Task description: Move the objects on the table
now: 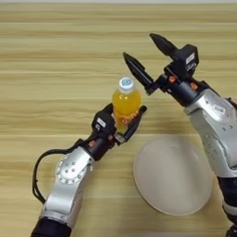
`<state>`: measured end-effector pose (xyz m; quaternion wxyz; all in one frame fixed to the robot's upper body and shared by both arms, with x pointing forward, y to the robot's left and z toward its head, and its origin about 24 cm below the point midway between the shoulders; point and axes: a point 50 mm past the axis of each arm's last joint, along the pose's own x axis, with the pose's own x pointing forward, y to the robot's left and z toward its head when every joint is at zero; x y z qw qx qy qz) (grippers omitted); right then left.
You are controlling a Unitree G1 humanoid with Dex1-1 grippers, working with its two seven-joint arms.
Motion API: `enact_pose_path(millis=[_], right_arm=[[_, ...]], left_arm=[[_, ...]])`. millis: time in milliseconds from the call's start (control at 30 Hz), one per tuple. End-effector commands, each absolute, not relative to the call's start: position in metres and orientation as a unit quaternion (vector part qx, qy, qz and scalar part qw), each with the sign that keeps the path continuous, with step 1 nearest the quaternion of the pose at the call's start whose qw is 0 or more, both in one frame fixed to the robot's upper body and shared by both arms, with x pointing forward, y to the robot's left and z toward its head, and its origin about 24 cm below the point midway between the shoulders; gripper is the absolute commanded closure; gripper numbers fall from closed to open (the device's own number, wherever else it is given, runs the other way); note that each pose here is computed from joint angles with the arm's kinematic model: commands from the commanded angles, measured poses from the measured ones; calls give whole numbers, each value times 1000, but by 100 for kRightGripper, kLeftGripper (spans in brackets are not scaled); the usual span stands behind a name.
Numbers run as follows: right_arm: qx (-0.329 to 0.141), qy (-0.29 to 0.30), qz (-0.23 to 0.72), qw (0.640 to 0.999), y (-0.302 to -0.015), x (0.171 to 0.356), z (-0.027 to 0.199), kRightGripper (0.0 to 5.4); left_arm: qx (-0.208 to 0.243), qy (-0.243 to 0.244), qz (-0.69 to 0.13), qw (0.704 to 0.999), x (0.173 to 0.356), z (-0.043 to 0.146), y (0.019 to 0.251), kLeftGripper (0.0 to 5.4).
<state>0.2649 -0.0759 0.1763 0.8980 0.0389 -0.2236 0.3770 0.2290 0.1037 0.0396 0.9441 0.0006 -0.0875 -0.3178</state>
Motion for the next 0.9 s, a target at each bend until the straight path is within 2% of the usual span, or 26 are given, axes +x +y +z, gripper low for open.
enact_pose_path(millis=[33, 200, 367, 500, 667, 900], right_arm=[[45, -241, 377, 893, -77, 267, 184, 49], [48, -250, 370, 893, -79, 268, 188, 3], [53, -260, 364, 893, -81, 269, 192, 0], [58, -281, 354, 890, -88, 268, 201, 0], [55, -299, 337, 891, -98, 268, 209, 0], [45, -312, 313, 896, -114, 266, 213, 0]], left_arm=[[3, -91, -304, 948, 226, 43, 110, 202], [1, -71, -285, 956, 219, 36, 117, 202], [3, -49, -260, 964, 214, 26, 126, 202], [29, -26, -247, 968, 205, 11, 132, 202], [36, -5, -226, 974, 200, -1, 135, 202], [21, 31, -167, 985, 197, -14, 146, 202]])
